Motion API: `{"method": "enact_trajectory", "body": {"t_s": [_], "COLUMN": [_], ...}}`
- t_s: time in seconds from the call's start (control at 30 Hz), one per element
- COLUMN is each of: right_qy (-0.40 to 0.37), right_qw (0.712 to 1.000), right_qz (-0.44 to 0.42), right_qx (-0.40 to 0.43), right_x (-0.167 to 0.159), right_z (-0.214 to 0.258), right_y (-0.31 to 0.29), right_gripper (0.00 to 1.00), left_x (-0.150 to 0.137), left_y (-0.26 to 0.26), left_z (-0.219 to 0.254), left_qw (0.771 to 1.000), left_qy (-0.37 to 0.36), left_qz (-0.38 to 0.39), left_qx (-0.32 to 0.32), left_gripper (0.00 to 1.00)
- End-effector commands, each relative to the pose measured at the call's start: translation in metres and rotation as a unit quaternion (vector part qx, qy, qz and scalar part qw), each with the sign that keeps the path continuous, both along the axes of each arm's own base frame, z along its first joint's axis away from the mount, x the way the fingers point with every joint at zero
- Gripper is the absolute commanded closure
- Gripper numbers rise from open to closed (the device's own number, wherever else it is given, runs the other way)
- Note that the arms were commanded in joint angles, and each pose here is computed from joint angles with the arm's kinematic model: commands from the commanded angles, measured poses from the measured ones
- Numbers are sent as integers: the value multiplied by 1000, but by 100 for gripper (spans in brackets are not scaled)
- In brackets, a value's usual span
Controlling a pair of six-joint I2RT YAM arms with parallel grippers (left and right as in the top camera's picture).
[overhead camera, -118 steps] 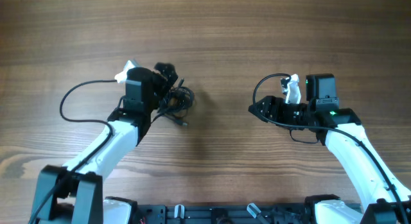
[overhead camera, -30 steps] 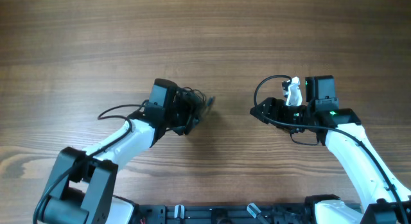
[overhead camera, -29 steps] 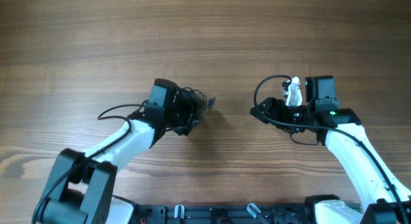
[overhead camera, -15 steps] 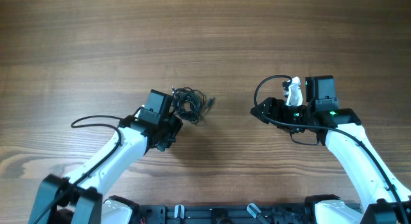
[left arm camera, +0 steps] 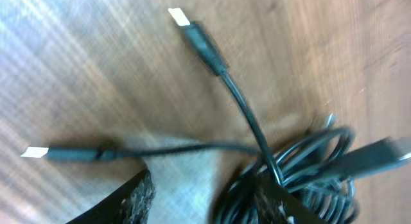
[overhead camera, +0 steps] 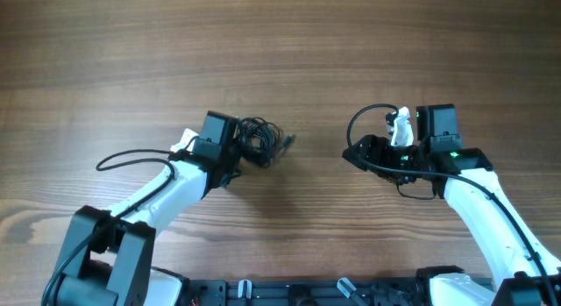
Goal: Untangle cables
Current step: 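Lift the black cable coil with the left gripper toward center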
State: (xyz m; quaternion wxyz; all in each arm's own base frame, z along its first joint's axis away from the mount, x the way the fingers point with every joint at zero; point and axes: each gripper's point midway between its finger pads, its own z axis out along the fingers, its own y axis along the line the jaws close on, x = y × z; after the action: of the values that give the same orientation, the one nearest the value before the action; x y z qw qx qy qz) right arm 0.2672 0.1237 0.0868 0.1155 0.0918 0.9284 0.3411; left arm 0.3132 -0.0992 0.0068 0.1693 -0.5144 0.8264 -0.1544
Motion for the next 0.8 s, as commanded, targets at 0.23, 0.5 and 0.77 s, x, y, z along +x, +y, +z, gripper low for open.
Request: {"method": "enact_trajectory", "body": {"t_s": [0.23,0.5,0.77], "right_qy": [-6,-6,-6], "right_qw": [1000,1000,1000], "right_qz": [-6,-5,-6], "right_qx": [-14,-14,-14], "right_x": [1,1,1], "right_z": [0,0,0], "right_y": [-4,-4,-4], "right_gripper": [21,21,21], "left_x": [-4,-25,-32], "left_y": [-15,-24,-22], "left_z": [-13,-21,-49], "left_qw": [998,991,984], "left_qy": [-1,32,63], "left_qz": [-64,-129,-161], "left_qx": [3,17,39], "left_gripper": [47,51,60]}}
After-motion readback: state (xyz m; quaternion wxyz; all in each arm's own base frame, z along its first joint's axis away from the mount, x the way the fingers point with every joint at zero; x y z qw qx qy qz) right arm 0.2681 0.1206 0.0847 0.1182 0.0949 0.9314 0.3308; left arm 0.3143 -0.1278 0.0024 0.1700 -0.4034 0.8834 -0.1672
